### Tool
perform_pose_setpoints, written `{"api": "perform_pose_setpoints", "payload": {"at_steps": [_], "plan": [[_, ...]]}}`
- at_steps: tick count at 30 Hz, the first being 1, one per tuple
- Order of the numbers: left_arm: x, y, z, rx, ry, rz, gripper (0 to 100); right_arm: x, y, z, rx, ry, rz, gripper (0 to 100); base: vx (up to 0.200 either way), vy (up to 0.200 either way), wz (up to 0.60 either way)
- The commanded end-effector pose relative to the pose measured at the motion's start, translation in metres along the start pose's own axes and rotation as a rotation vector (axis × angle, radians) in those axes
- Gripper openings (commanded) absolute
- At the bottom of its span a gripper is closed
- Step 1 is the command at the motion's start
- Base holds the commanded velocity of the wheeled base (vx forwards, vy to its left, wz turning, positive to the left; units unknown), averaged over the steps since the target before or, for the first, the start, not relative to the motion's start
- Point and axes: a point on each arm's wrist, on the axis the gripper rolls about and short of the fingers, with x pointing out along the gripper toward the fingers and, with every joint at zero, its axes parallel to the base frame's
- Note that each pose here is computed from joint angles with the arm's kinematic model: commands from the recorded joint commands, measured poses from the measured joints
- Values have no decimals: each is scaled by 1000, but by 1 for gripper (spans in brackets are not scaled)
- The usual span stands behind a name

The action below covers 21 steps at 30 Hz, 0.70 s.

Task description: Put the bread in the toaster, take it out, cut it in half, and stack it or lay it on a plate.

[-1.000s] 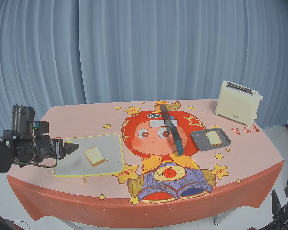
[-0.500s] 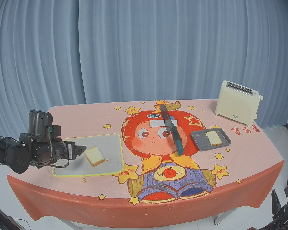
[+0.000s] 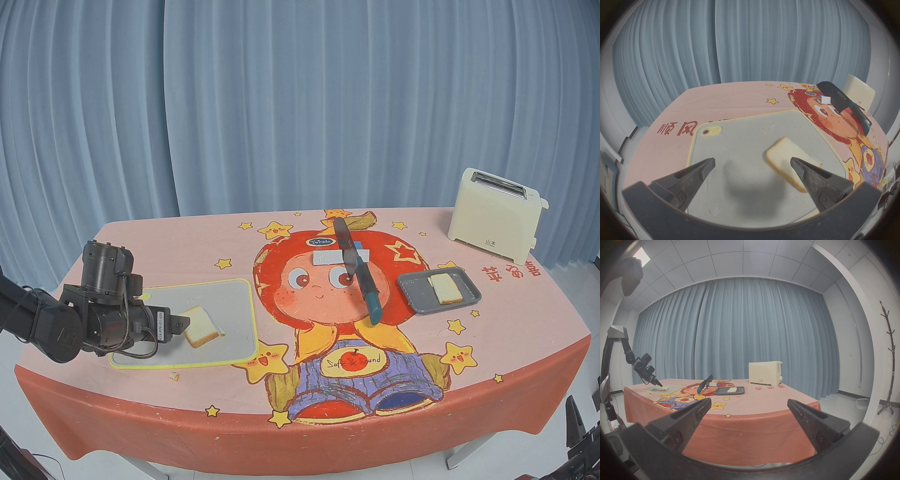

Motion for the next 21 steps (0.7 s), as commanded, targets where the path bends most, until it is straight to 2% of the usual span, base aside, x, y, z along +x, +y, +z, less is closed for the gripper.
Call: {"api": "perform_pose_setpoints", "payload": {"at_steps": [1, 4, 8, 21], "plan": [[7, -1, -2, 0, 3, 2, 100, 0, 0, -5, 0, 0, 0, 100, 0, 0, 0], [9, -1, -2, -1, -14, 4, 100, 0, 0, -5, 0, 0, 0, 100, 0, 0, 0], [13, 0, -3, -2, -13, 52, 100, 0, 0, -5, 0, 0, 0, 100, 0, 0, 0], [20, 0, -8, 5, 14, 65, 100, 0, 0, -5, 0, 1, 1, 100, 0, 0, 0]]}}
